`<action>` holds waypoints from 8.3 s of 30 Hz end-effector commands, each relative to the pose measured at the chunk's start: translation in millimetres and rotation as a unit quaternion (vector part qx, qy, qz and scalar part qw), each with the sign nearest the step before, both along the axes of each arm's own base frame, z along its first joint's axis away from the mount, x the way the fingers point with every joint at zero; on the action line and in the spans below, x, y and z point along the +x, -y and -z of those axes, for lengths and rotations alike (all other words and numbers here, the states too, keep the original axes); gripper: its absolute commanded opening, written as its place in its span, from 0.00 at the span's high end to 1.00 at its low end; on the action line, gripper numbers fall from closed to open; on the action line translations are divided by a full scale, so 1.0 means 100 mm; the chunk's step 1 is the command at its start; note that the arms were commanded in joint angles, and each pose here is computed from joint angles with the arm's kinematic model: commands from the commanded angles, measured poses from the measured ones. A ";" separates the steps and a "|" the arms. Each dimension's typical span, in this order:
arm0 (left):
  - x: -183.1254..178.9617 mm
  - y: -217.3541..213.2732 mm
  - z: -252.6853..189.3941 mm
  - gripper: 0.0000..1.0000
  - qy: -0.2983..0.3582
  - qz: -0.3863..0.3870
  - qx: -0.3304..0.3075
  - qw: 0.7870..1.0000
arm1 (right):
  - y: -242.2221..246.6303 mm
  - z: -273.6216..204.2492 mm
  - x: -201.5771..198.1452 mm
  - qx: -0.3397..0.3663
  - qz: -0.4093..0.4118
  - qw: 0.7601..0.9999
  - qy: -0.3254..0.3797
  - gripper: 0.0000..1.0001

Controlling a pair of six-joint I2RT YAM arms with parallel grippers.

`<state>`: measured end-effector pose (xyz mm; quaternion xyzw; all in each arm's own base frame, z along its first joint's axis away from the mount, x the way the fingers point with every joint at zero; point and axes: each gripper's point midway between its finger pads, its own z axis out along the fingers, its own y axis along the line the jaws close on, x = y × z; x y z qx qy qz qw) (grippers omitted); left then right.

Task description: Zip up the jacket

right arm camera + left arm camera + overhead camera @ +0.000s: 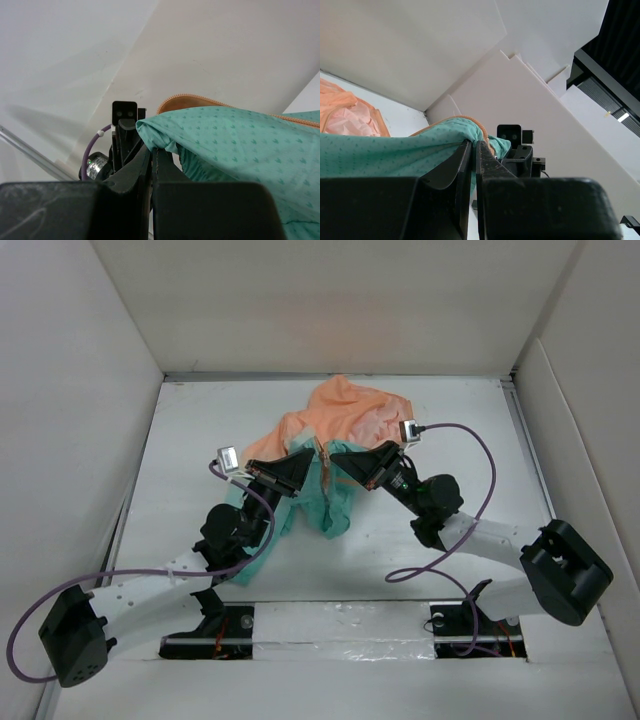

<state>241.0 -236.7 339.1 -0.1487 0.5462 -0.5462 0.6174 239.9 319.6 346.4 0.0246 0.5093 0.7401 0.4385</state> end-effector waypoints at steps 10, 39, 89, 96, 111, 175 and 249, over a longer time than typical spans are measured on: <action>-0.08 -0.03 -0.24 1.00 0.027 0.009 -0.020 0.999 | 0.47 -1.03 -0.53 0.163 0.012 0.967 0.196 1.00; -0.10 -0.05 -0.31 1.00 0.043 0.005 -0.017 0.999 | 0.44 -1.01 -0.52 0.158 0.012 0.969 0.187 1.00; -0.15 -0.02 -0.27 1.00 0.044 0.021 -0.015 0.999 | 0.44 -1.03 -0.51 0.158 0.016 0.969 0.187 1.00; -0.13 -0.02 -0.25 1.00 0.044 0.015 -0.005 0.999 | 0.42 -1.03 -0.47 0.151 0.023 0.971 0.185 1.00; -0.11 -0.04 -0.29 1.00 0.042 0.004 0.022 0.999 | 0.34 -1.01 -0.39 0.123 0.032 0.976 0.179 1.00; -0.30 -0.07 -0.65 1.00 0.073 0.035 0.005 0.997 | 0.11 -0.65 -0.29 -0.028 0.109 0.976 0.188 1.00; -0.37 0.03 -0.56 1.00 0.086 0.069 -0.009 0.994 | 0.17 -0.77 -0.25 -0.006 0.156 0.974 0.164 1.00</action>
